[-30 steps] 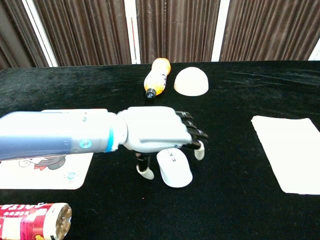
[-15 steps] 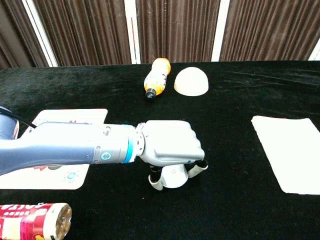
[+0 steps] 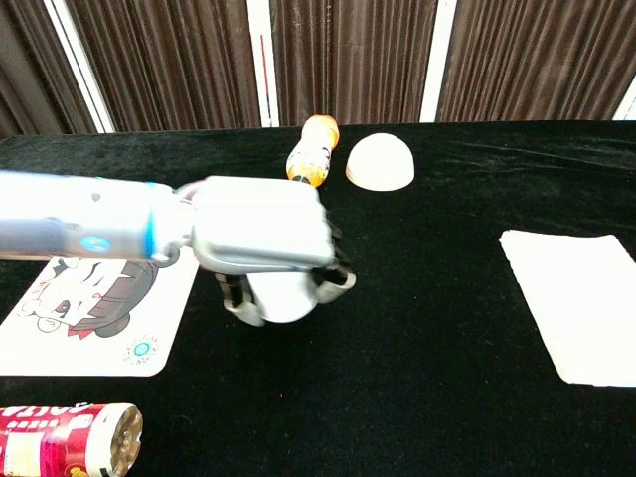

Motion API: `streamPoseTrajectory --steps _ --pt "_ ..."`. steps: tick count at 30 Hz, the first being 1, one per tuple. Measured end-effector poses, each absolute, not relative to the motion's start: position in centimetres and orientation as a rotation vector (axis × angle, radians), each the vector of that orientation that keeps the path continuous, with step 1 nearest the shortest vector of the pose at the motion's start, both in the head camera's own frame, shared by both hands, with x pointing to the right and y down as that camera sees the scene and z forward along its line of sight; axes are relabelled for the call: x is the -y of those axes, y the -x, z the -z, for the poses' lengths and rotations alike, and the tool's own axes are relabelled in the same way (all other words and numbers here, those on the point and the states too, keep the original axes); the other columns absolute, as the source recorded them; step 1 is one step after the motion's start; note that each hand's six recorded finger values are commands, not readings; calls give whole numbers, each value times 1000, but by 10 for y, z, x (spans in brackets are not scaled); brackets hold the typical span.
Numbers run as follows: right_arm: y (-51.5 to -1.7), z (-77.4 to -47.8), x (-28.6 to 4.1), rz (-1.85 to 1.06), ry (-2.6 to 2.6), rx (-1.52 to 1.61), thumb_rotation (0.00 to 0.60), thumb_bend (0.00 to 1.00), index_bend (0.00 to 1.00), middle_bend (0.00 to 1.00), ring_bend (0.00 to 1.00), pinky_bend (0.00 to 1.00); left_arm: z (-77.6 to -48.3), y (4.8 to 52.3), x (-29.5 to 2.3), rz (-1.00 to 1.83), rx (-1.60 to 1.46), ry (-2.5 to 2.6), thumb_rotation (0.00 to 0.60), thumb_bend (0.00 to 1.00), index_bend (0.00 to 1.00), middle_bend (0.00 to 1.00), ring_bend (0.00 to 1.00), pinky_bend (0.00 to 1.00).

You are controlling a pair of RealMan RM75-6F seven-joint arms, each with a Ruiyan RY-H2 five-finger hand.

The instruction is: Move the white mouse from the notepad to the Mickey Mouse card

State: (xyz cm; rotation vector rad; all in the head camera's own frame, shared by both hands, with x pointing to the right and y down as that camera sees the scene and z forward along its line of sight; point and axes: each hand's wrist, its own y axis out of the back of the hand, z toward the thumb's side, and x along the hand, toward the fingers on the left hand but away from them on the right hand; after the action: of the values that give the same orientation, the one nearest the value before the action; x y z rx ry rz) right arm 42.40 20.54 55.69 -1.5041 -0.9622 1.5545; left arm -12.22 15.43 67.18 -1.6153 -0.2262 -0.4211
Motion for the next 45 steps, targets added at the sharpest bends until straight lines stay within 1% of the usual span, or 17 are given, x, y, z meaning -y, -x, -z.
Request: streamPoseTrajectory --steps 7,15,21,27,29,30,31,32,33,34,35,36,37,45 --pt "-423 -562 -207 -1577 1493 948 600 0 0 0 0 0 -668 197 -139 393 297 1560 600 0 741 532 530 486" --pt "-416 -570 -208 -1594 1489 923 600 0 0 0 0 0 -681 273 -121 475 355 1536 600 0 742 532 530 488" --pt "-411 -575 -208 -1595 1504 913 600 0 0 0 0 0 -693 306 -127 510 405 1546 600 0 743 531 530 488" --pt "-414 -576 -207 -1616 1503 922 600 0 0 0 0 0 -705 314 -139 515 424 1569 600 0 742 525 528 484" --pt "-415 -575 -207 -1616 1501 925 600 0 0 0 0 0 -708 313 -142 509 434 1571 600 0 722 500 509 462" --pt "-415 -575 -207 -1616 1500 926 600 0 0 0 0 0 -710 314 -143 503 446 1562 600 0 694 471 483 442" --pt "-415 -575 -207 -1617 1501 927 600 0 0 0 0 0 -710 314 -143 498 455 1550 600 0 606 387 396 384" --pt "-416 -574 -207 -1618 1501 929 600 0 0 0 0 0 -711 315 -143 494 467 1534 600 0 468 257 259 288" --pt "-417 -574 -207 -1618 1502 931 600 0 0 0 0 0 -712 317 -142 492 484 1509 600 0 357 166 165 210" --pt "-417 -574 -207 -1618 1504 934 600 0 0 0 0 0 -714 318 -142 490 496 1491 600 0 197 61 55 102" --pt "-418 -573 -207 -1617 1506 939 600 0 0 0 0 0 -714 319 -141 489 505 1476 600 0 83 8 6 32" --pt "-418 -573 -207 -1616 1509 943 600 0 0 0 0 0 -715 319 -142 484 513 1460 600 0 36 0 0 9" --pt "-418 -572 -207 -1613 1510 948 600 0 0 0 0 0 -715 319 -142 478 516 1449 600 0 4 0 0 0" --pt "-415 -567 -207 -1589 1521 964 600 0 0 0 0 0 -701 324 -137 446 496 1416 600 0 0 0 0 0"
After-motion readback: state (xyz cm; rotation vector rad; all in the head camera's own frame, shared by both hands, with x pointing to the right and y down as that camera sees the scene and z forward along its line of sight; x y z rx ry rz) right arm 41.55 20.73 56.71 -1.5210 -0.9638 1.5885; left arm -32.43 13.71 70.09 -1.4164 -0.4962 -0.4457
